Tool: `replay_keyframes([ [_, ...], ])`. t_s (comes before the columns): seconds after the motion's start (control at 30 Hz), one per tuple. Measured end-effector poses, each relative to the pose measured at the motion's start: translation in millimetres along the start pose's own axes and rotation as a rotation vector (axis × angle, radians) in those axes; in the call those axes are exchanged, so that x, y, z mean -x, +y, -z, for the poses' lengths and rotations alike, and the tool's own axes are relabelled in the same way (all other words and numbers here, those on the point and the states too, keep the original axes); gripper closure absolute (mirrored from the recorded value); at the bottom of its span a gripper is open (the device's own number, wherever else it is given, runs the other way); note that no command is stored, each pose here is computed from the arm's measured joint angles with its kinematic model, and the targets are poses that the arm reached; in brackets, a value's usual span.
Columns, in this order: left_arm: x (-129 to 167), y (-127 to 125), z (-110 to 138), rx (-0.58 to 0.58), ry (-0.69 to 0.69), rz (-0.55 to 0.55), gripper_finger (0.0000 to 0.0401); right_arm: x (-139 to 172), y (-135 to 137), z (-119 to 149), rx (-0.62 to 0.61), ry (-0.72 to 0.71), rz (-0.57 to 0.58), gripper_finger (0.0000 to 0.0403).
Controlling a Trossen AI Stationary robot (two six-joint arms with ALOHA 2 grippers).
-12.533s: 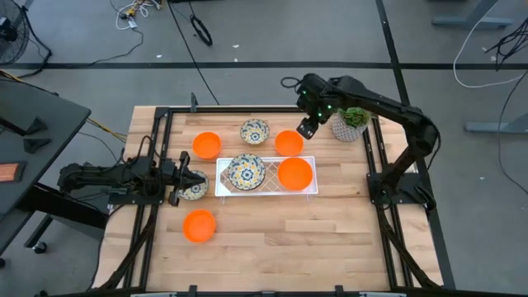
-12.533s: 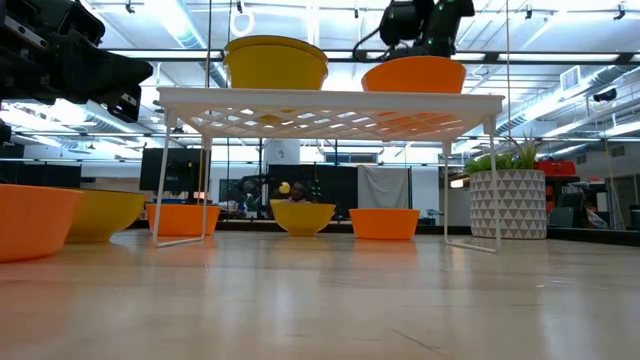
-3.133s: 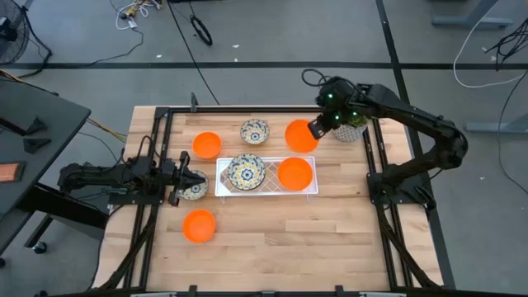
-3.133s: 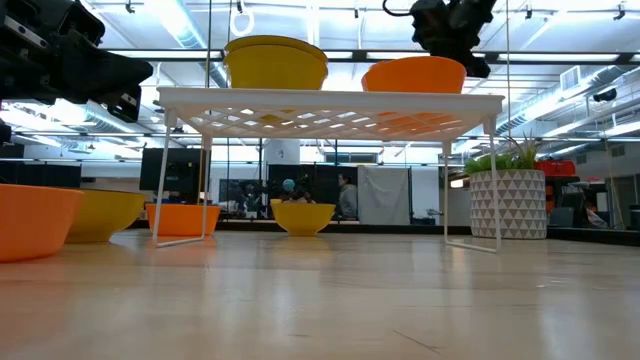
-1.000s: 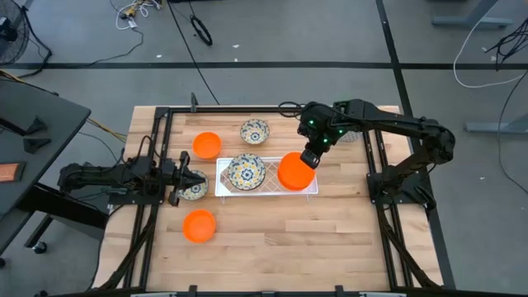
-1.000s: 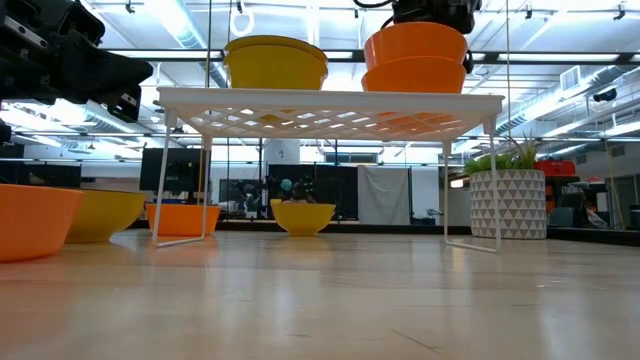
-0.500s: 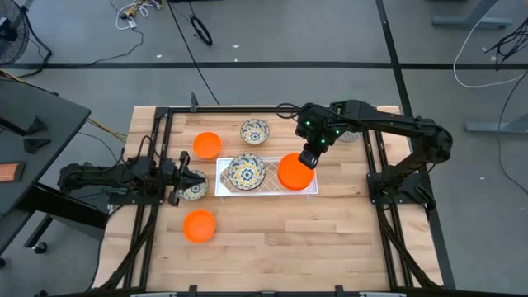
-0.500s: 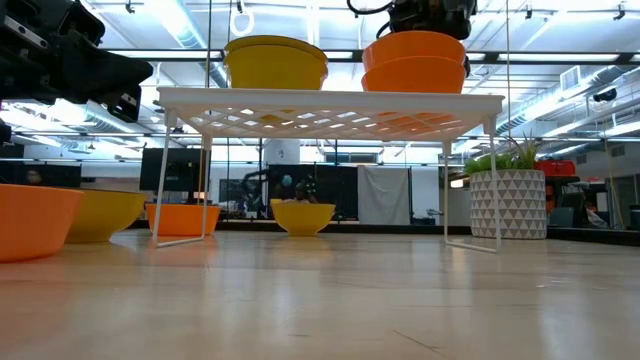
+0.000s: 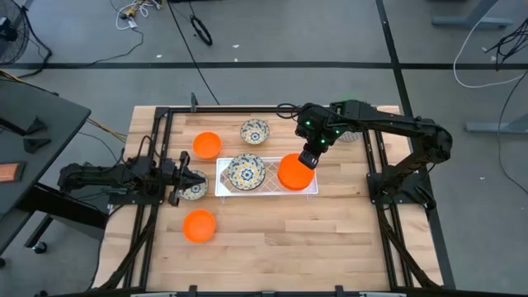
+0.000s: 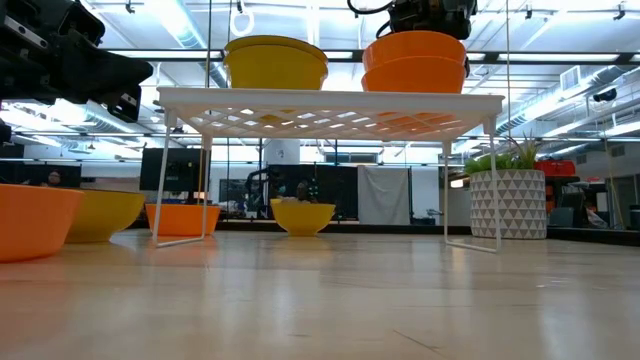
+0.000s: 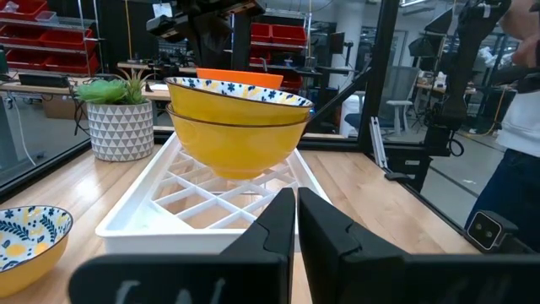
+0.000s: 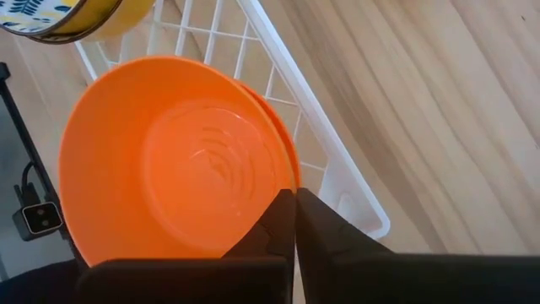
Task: Pick & Place Mini bowls
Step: Stack the orange bowl on the orange bowl on the shelf, then stack the white patterned bowl on the white patterned bowl on the shelf
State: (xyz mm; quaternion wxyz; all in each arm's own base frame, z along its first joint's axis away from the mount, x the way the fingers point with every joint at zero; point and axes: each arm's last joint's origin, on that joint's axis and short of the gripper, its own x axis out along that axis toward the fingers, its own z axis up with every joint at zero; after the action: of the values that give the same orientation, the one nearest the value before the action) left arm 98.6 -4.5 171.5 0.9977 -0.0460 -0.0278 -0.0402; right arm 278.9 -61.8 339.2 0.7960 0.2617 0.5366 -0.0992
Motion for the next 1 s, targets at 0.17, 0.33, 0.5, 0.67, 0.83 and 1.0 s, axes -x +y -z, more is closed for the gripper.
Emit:
replay_keyframes([
  [0.17,0.0,0.0,0.1,0.000,0.000,0.000,0.0378,0.0,0.1,-0.3,0.001,-0.003,-0.001,0.0376],
  [0.33,0.0,0.0,0.0,0.000,0.000,0.000,0.0378,0.0,0.2,-0.5,0.001,-0.005,-0.002,0.0354],
  [0.5,0.0,0.0,0.0,0.000,0.000,0.000,0.0378,0.1,0.2,-0.4,0.001,-0.005,-0.002,0.0330],
  [0.67,0.0,0.0,0.1,0.000,0.000,0.000,0.0378,0.1,0.1,-0.5,0.001,-0.005,-0.003,0.0307],
  [0.83,0.0,0.0,0.1,0.000,0.000,0.000,0.0378,0.5,0.4,-0.2,0.001,-0.003,-0.012,0.0291],
  [1.0,0.0,0.0,0.1,0.000,0.001,0.000,0.0378,3.9,0.5,1.8,0.002,-0.006,-0.014,0.0281],
])
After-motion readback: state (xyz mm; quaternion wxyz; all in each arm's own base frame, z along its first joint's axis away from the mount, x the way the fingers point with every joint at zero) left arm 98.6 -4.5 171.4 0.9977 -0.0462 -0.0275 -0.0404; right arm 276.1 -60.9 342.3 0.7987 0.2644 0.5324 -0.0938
